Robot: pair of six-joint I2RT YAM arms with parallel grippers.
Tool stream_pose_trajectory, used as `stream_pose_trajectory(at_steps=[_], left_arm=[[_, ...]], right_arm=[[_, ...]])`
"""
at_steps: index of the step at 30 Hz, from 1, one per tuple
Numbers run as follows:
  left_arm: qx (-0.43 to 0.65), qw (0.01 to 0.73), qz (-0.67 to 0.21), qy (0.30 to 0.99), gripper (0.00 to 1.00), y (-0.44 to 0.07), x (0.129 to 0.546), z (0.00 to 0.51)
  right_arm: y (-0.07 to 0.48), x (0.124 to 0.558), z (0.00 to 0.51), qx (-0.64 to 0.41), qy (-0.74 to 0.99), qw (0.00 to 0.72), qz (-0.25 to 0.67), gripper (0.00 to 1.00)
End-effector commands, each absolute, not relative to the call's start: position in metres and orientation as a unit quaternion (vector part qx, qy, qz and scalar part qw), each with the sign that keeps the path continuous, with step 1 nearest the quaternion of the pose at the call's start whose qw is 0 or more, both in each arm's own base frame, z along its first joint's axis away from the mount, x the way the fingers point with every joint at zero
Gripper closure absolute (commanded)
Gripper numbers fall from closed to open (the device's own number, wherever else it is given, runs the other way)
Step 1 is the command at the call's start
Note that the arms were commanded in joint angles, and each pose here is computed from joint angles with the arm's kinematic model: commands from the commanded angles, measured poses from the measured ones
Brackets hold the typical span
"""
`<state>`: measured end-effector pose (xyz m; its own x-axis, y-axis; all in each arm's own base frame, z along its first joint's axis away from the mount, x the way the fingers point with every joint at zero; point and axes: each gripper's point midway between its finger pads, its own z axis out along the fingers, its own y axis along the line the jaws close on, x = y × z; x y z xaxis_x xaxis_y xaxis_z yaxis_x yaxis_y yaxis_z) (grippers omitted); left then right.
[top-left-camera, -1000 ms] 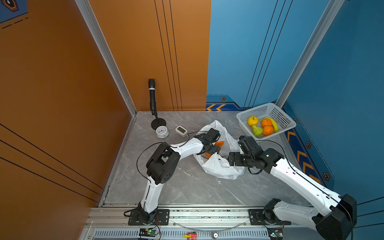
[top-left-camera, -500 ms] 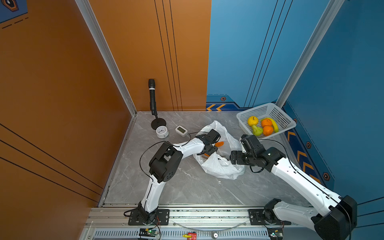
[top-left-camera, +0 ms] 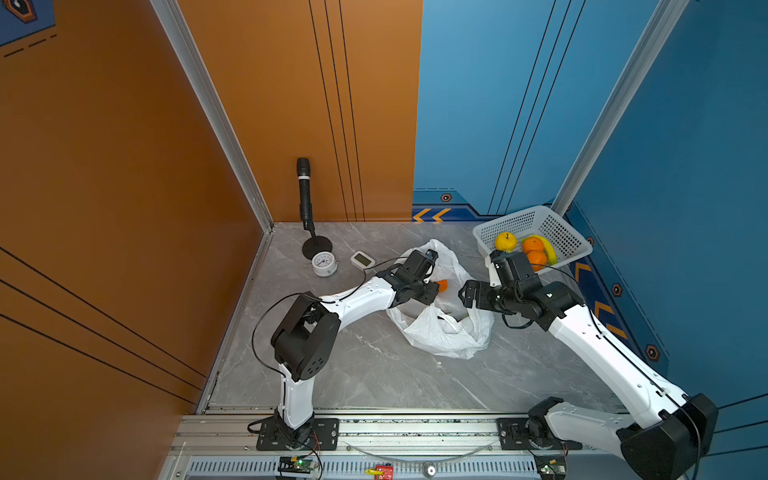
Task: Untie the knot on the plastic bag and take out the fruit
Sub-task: 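Grasp an orange in the bag with the left gripper while the right holds the rim, then lift the orange out with the left gripper and hand it to the right gripper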
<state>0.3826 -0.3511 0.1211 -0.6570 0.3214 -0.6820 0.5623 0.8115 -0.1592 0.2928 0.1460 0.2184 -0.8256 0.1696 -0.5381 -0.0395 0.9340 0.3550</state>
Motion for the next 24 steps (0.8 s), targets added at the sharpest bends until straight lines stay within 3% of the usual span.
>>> stream_pose_trajectory(at_steps=[1,13,24], left_arm=[[0.249,0.377,-0.231,0.862,0.50,-0.361,0.388,0.156],[0.275,0.481,-0.337,0.761,0.50,-0.384,0.390,0.252],[0.381,0.552,-0.373,0.641,0.44,-0.403,0.368,0.323]], right_arm=[[0.151,0.304,0.242,0.055,0.924,0.311,0.215,0.01],[0.145,0.327,0.301,0.120,0.870,0.350,0.326,0.01],[0.179,0.341,0.329,0.083,0.853,0.297,0.421,0.01]])
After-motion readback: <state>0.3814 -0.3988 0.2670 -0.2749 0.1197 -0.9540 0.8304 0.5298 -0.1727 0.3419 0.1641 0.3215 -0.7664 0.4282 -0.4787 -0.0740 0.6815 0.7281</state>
